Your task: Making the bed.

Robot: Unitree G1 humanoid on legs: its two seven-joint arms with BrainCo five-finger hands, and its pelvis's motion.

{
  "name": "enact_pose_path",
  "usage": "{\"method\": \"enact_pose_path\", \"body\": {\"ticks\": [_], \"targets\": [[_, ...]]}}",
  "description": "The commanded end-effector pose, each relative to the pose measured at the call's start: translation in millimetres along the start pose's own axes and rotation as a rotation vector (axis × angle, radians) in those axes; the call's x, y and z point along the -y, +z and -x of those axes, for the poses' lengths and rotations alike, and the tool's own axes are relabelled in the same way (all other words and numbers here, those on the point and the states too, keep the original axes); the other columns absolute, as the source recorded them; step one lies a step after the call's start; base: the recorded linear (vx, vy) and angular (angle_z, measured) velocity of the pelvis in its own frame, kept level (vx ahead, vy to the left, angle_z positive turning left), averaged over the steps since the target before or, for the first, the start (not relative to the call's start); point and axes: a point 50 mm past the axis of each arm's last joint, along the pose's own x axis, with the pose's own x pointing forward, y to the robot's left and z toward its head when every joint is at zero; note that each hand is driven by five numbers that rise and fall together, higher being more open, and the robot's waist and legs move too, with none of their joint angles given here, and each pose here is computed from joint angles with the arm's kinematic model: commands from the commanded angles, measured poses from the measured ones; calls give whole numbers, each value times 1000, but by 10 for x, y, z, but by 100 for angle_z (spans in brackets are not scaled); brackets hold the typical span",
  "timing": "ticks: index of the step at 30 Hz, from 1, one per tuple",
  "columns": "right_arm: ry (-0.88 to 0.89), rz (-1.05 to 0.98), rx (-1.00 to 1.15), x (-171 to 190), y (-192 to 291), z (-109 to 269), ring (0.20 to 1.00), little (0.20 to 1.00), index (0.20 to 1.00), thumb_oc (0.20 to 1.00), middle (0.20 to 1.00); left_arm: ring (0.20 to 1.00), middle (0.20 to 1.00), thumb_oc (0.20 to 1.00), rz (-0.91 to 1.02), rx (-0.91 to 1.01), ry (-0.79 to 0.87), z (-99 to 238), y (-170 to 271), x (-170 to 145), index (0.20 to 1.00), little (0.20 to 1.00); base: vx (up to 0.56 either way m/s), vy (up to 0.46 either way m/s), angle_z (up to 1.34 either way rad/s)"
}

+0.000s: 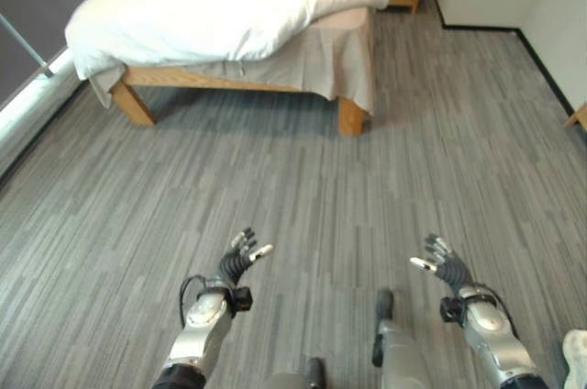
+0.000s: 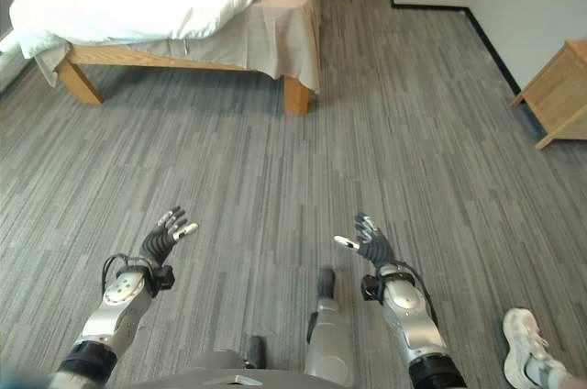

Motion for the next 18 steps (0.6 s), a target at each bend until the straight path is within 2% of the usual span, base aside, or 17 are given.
{"method": "enact_pose_path", "body": {"ticks": [1,5,7,9,12,18], "targets": [[-12,60,141,65,326,-89,1000,1000,1000,1000,1000,1000,1000,1000,-47,190,-40,-59,398,97,1000,1000,368,-175,19],[14,55,104,63,235,-64,1000,1000,1000,1000,1000,1000,1000,1000,3,198,-97,-19,381,249,1000,1000,503,-269,27],[32,52,114,62,289,-89,1000,1000,1000,1000,1000,1000,1000,1000,37,188,-109,-9,369,288,1000,1000,718,-584,30],[37,28,136,77,324,-64,1000,1000,1000,1000,1000,1000,1000,1000,51,187,-141,28,357,313,1000,1000,604,-536,-29],[-9,79,125,192,355,-105,1000,1000,1000,1000,1000,1000,1000,1000,39,182,-161,13,361,374,1000,1000,567,-256,-56],[27,96,158,126,416,-146,1000,1000,1000,1000,1000,1000,1000,1000,32,140,-171,142,180,311,1000,1000,778,-11,-43]]}}
